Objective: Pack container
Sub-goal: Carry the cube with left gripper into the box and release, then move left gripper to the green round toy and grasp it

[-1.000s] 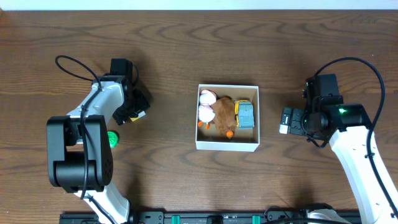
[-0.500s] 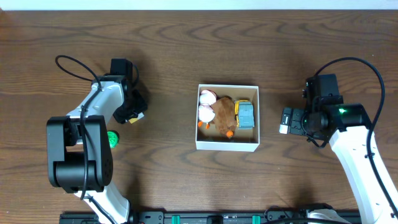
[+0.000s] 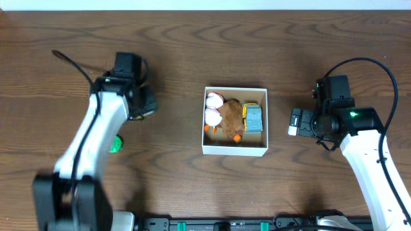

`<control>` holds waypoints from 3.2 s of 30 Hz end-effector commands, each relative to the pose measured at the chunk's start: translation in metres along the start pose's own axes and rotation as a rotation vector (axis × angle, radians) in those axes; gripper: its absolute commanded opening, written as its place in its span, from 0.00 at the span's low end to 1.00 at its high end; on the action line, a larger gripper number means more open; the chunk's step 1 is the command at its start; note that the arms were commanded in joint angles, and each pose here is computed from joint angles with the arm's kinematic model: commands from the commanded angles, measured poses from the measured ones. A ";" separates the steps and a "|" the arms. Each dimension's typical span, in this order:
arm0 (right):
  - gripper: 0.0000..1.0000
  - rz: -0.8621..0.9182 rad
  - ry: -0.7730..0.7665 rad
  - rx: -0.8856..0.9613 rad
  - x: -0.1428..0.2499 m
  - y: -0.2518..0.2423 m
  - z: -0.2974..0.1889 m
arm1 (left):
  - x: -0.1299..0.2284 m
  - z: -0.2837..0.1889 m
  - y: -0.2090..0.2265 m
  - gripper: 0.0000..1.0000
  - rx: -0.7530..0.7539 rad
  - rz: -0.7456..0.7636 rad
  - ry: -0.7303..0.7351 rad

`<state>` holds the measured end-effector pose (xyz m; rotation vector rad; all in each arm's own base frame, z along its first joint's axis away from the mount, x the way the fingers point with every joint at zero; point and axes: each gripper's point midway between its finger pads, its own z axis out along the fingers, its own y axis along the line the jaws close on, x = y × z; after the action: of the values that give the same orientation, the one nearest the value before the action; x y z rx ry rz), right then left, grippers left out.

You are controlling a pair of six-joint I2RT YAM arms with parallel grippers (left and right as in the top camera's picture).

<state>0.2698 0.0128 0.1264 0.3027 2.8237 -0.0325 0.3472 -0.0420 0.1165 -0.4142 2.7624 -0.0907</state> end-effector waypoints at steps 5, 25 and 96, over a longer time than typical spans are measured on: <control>0.99 -0.010 -0.021 -0.003 -0.006 0.000 -0.004 | 0.022 -0.095 -0.090 0.09 0.202 0.548 -0.242; 0.99 0.084 -0.070 -0.031 -0.018 -0.011 -0.010 | 0.135 -0.028 -0.215 0.09 0.313 1.243 -0.142; 0.99 0.048 -0.006 0.000 -0.002 -0.018 -0.009 | 0.010 -0.022 0.142 0.98 -0.086 -0.384 0.111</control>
<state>0.2622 -0.0019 0.1279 0.3725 2.8364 -0.0182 0.2960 0.1023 0.1432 -0.9314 2.6774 0.0008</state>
